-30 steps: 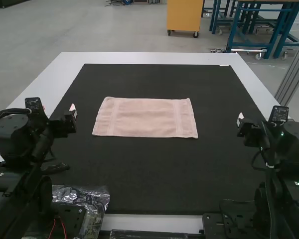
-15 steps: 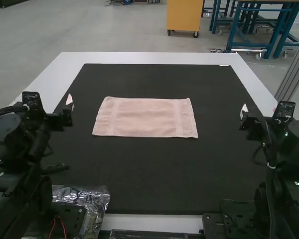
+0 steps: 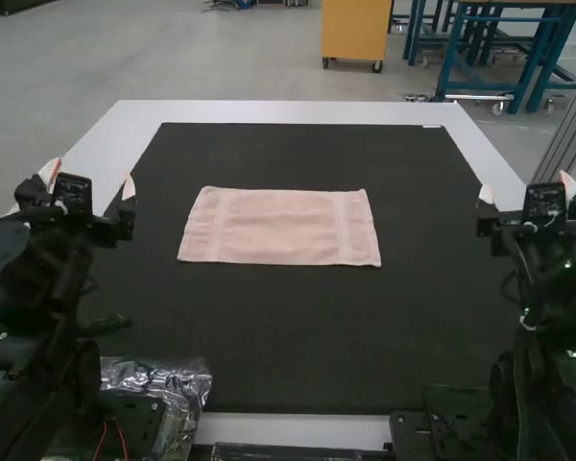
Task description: Fold the towel.
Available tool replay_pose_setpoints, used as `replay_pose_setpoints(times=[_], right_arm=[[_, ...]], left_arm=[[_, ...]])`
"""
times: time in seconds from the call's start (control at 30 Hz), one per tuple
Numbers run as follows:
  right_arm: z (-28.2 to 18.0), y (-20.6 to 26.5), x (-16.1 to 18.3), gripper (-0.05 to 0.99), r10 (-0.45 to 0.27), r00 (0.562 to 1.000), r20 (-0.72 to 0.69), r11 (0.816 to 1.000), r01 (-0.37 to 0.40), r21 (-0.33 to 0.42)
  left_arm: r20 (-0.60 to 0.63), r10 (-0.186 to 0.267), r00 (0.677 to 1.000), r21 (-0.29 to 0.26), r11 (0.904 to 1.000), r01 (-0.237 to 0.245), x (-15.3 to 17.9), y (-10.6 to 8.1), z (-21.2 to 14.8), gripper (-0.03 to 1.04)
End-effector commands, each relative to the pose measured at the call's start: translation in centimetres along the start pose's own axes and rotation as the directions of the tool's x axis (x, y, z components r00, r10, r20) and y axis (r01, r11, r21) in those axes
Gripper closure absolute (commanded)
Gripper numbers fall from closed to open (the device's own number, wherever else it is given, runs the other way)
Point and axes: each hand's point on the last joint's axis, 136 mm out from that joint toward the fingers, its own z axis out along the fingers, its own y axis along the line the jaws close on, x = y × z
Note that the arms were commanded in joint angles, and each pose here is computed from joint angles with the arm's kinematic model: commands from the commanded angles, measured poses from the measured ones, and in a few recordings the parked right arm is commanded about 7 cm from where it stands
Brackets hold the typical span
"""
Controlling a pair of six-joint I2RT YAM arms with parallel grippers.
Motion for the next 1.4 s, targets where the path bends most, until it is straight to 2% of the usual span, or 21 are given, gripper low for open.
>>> replay_pose_setpoints(times=[0.0,0.17,0.23,0.33,0.47,0.57,0.6,0.63,0.67,0.7,0.77,0.8,0.9,0.97,1.0,1.1,1.13,1.2,1.33,1.37], right_arm=[[0.0,-1.1,-2.6,0.03,-0.046,0.997,0.061,0.999,0.045,0.029],[1.4,-2.6,-6.8,0.03,0.076,0.995,0.065,0.997,-0.077,0.020],[3.0,-2.7,-7.4,0.03,0.127,0.992,0.022,0.992,-0.127,0.007],[5.8,-2.3,-7.4,0.03,0.200,0.977,-0.071,0.979,-0.202,-0.021],[9.1,-0.6,-6.0,0.03,0.327,0.916,-0.232,0.934,-0.351,-0.068],[10.8,1.2,-3.8,0.03,0.373,0.860,-0.348,0.902,-0.424,-0.082],[11.2,2.0,-3.0,0.03,0.378,0.841,-0.387,0.890,-0.445,-0.099],[11.3,3.0,-1.7,0.03,0.372,0.815,-0.444,0.881,-0.461,-0.108],[11.4,4.0,-0.3,0.03,0.363,0.787,-0.499,0.870,-0.478,-0.121],[11.3,5.1,1.1,0.03,0.360,0.752,-0.552,0.856,-0.502,-0.126],[10.9,7.1,3.4,0.03,0.346,0.690,-0.636,0.822,-0.550,-0.150],[10.7,7.9,4.9,0.03,0.334,0.658,-0.675,0.815,-0.561,-0.144],[10.3,9.4,7.8,0.03,0.311,0.590,-0.745,0.808,-0.577,-0.119],[10.1,10.3,9.1,0.03,0.291,0.564,-0.773,0.807,-0.578,-0.118],[9.9,10.8,9.7,0.03,0.280,0.552,-0.786,0.805,-0.580,-0.120],[9.7,12.5,11.3,0.03,0.247,0.530,-0.811,0.806,-0.577,-0.131],[9.7,13.0,11.7,0.03,0.239,0.529,-0.815,0.807,-0.575,-0.137],[9.7,14.2,12.7,0.03,0.217,0.527,-0.822,0.815,-0.561,-0.145],[9.8,16.9,14.1,0.03,0.172,0.520,-0.837,0.811,-0.556,-0.180],[9.9,17.5,14.3,0.03,0.164,0.520,-0.838,0.808,-0.558,-0.189]], left_arm=[[0.047,0.025,0.999,-0.024,0.9994,-0.024,-1.5,0.7,0.0,0.05],[0.063,0.012,0.998,-0.071,0.9975,-0.007,-4.8,2.9,0.1,0.05],[0.061,0.001,0.998,-0.072,0.9974,0.004,-5.8,3.3,0.5,0.05],[0.037,-0.041,0.998,-0.056,0.9975,0.043,-6.9,3.6,1.9,0.05],[-0.077,-0.142,0.987,0.004,0.9897,0.143,-6.4,2.6,5.1,0.05],[-0.202,-0.177,0.963,0.054,0.9799,0.192,-4.8,1.0,8.0,0.05],[-0.250,-0.188,0.950,0.073,0.9746,0.212,-4.0,0.4,8.9,0.05],[-0.290,-0.213,0.933,0.092,0.9644,0.248,-3.3,-0.4,9.8,0.05],[-0.330,-0.252,0.910,0.096,0.9496,0.298,-2.6,-1.1,10.6,0.05],[-0.369,-0.266,0.891,0.122,0.9361,0.330,-1.8,-2.1,11.2,0.05],[-0.441,-0.257,0.860,0.130,0.9298,0.345,0.4,-3.3,12.2,0.05],[-0.473,-0.262,0.841,0.136,0.9217,0.363,1.4,-4.0,12.6,0.05],[-0.560,-0.268,0.784,0.153,0.8969,0.415,4.4,-6.1,13.0,0.05],[-0.611,-0.249,0.751,0.160,0.8910,0.425,6.6,-7.3,13.0,0.05],[-0.640,-0.240,0.730,0.167,0.8836,0.438,7.7,-8.1,12.8,0.05],[-0.708,-0.227,0.668,0.160,0.8701,0.466,10.9,-9.7,12.3,0.05],[-0.724,-0.237,0.648,0.153,0.8605,0.486,11.6,-10.2,12.3,0.05],[-0.746,-0.247,0.619,0.135,0.8537,0.503,13.0,-10.8,12.3,0.05],[-0.772,-0.259,0.580,0.110,0.8452,0.523,14.9,-11.7,12.8,0.05],[-0.776,-0.256,0.576,0.118,0.8382,0.532,15.0,-12.2,13.0,0.05]])
